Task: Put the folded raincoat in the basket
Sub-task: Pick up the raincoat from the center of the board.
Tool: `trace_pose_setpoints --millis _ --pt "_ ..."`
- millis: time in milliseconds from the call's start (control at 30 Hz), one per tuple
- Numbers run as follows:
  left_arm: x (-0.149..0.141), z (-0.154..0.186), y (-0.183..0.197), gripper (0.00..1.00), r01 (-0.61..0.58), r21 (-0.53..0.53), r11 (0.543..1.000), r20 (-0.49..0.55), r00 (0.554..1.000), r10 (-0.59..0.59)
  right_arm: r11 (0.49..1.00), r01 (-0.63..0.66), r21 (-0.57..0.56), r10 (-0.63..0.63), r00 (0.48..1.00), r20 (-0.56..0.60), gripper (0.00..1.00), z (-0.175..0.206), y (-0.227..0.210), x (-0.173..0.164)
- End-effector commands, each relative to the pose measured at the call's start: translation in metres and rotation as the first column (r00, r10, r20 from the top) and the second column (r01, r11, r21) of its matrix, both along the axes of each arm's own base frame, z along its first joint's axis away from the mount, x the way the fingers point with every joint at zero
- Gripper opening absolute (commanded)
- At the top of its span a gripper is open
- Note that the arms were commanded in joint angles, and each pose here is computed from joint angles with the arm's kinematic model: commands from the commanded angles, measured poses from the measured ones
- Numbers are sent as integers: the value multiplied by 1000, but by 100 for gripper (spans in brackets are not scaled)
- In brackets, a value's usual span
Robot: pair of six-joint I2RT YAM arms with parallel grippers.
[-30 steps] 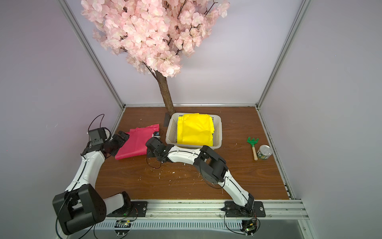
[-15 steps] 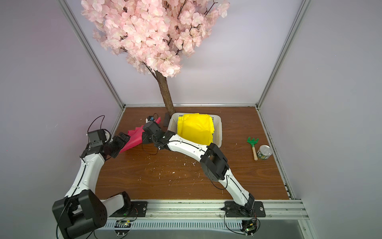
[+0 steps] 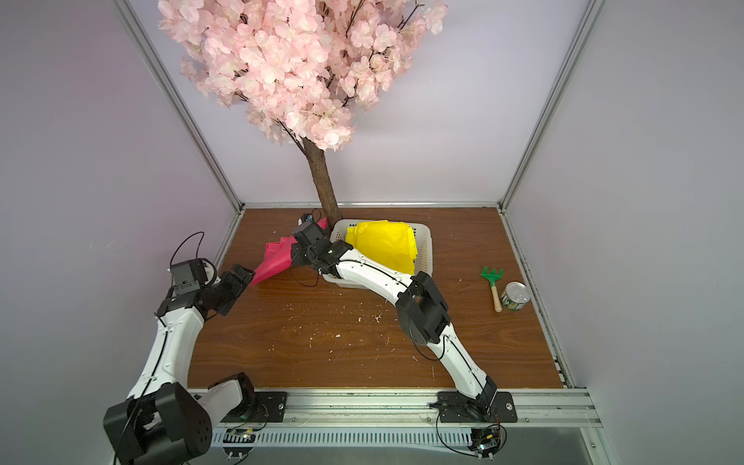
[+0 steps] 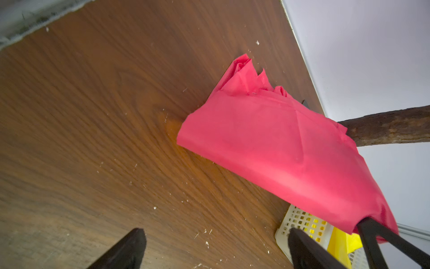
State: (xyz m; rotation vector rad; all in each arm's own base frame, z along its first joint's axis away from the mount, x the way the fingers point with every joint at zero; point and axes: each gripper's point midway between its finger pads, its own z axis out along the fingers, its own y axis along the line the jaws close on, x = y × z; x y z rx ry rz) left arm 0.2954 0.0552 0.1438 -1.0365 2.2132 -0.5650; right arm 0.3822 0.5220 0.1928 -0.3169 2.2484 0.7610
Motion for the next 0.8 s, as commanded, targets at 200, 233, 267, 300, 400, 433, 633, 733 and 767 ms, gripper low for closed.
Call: trace_pose_setpoints --millis 200,233,267,300,400,433,633,733,767 --pt "13 -3 -41 99 43 -394 918 104 995 -2 998 -24 67 21 999 43 0 30 7 4" --pt "15 -3 -43 99 44 -413 910 111 994 2 997 -24 70 21 999 43 0 30 7 4" --pt "16 -2 -43 99 40 -423 905 119 993 11 997 -28 74 25 999 42 0 30 8 3" --pt "18 -1 -41 99 35 -417 908 123 992 18 997 -29 77 26 999 41 0 30 8 3" --pt "22 -4 -34 99 6 -410 912 119 992 47 996 -32 85 29 999 37 0 30 9 2" --pt "24 -4 -33 99 2 -416 909 126 991 55 996 -35 86 32 999 36 0 30 9 2" --pt "39 -5 -25 99 -24 -449 893 166 980 109 995 -36 89 33 999 33 0 28 9 0" --pt "46 -11 -19 99 -43 -442 896 160 979 126 995 -37 90 34 999 31 0 28 9 0" --pt "48 -13 -16 99 -51 -438 897 161 978 134 995 -37 91 35 999 29 0 27 9 0"
